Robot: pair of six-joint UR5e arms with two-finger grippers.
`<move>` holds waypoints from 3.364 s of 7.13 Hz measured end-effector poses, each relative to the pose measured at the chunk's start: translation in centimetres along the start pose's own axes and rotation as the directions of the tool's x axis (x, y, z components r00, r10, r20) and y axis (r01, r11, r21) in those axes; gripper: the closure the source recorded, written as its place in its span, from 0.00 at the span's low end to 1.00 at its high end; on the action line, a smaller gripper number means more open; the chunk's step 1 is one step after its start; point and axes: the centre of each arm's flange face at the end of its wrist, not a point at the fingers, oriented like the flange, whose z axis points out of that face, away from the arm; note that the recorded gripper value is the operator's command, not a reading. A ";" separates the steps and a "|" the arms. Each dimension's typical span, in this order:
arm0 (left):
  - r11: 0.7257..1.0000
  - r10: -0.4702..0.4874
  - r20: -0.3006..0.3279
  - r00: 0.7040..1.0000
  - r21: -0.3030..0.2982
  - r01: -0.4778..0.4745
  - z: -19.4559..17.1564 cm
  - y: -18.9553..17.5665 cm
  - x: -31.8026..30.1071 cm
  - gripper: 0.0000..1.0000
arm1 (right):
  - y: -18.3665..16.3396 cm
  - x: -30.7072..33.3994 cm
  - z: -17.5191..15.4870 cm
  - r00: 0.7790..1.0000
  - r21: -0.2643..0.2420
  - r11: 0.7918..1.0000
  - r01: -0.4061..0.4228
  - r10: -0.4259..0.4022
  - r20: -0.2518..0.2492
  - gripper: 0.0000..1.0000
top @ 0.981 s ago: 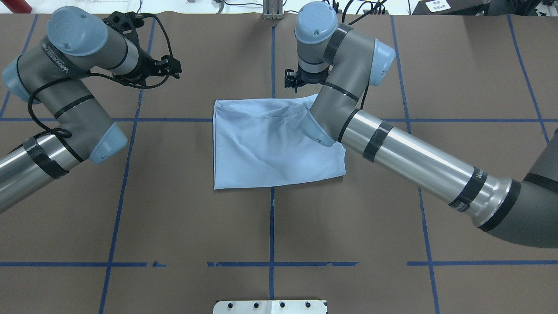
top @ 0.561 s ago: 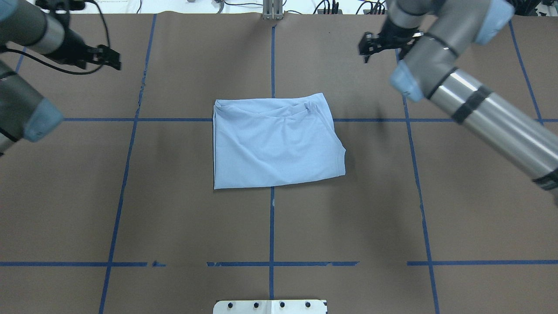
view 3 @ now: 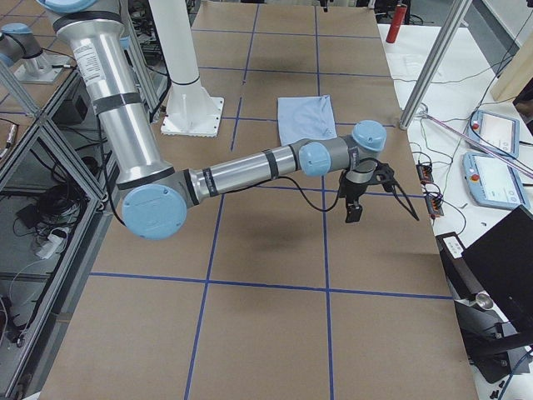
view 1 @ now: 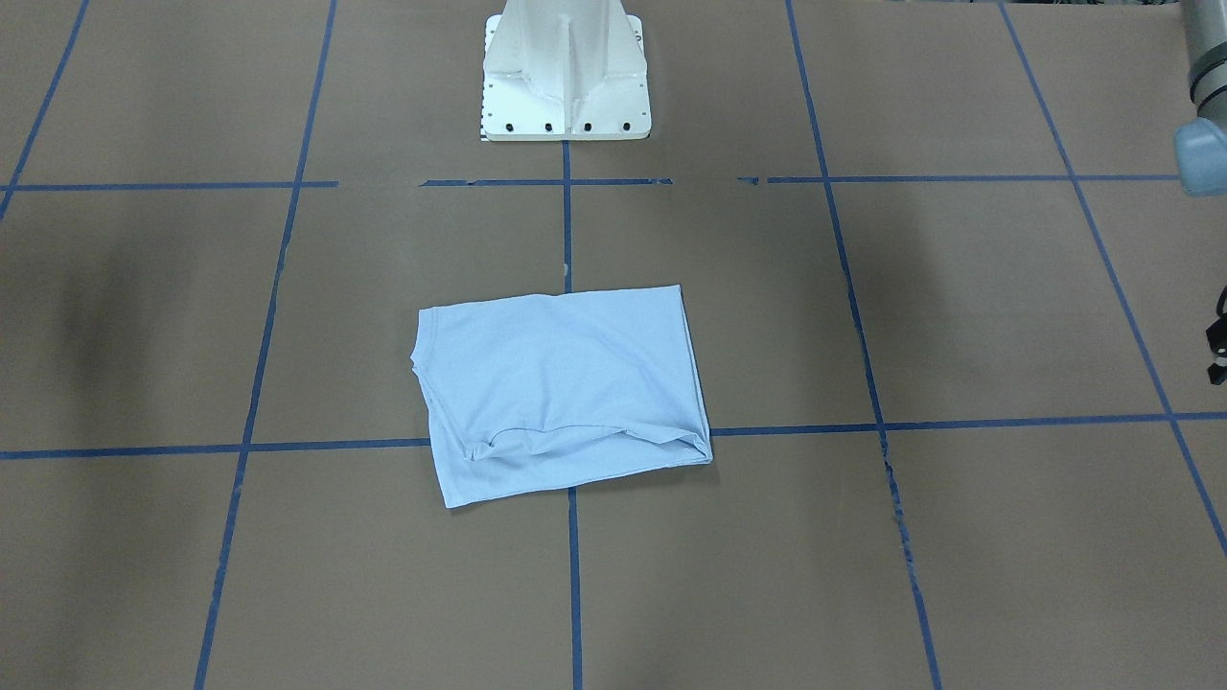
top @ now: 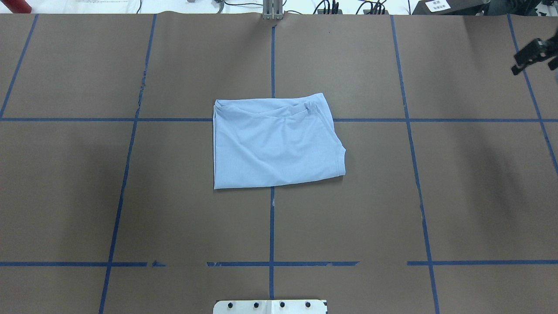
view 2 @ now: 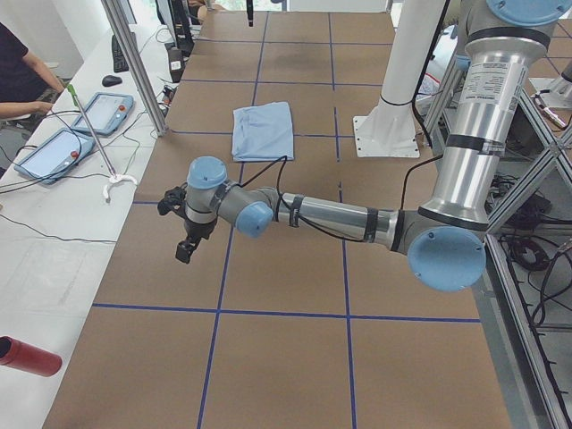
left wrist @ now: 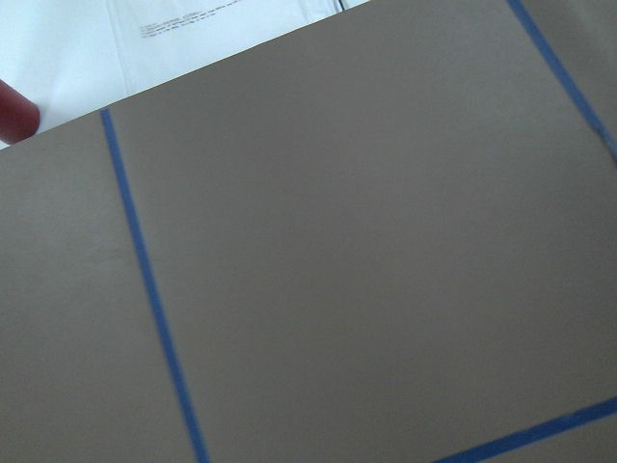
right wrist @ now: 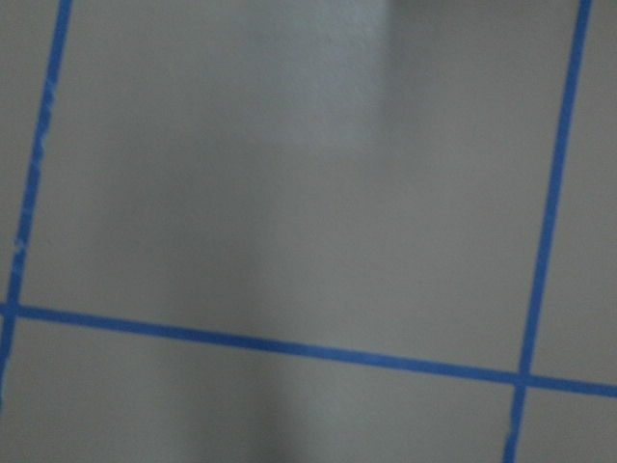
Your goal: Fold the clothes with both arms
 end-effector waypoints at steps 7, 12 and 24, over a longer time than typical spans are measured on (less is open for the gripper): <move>0.985 -0.016 0.006 1.000 -0.173 0.017 0.3 7.2 -5.4 0.00 | 8.5 5.8 0.9 0.998 -0.068 0.997 -0.039 0.041 0.039 0.00; 0.967 -0.116 -0.126 0.985 -0.242 0.083 -0.8 10.6 -3.3 0.00 | 10.7 7.0 2.0 0.997 -0.095 0.993 -0.067 0.071 0.041 0.00; 0.942 -0.245 -0.095 0.965 -0.260 0.213 -0.7 11.2 -3.3 0.00 | 12.4 11.9 2.4 0.989 -0.083 0.987 -0.140 0.143 0.035 0.00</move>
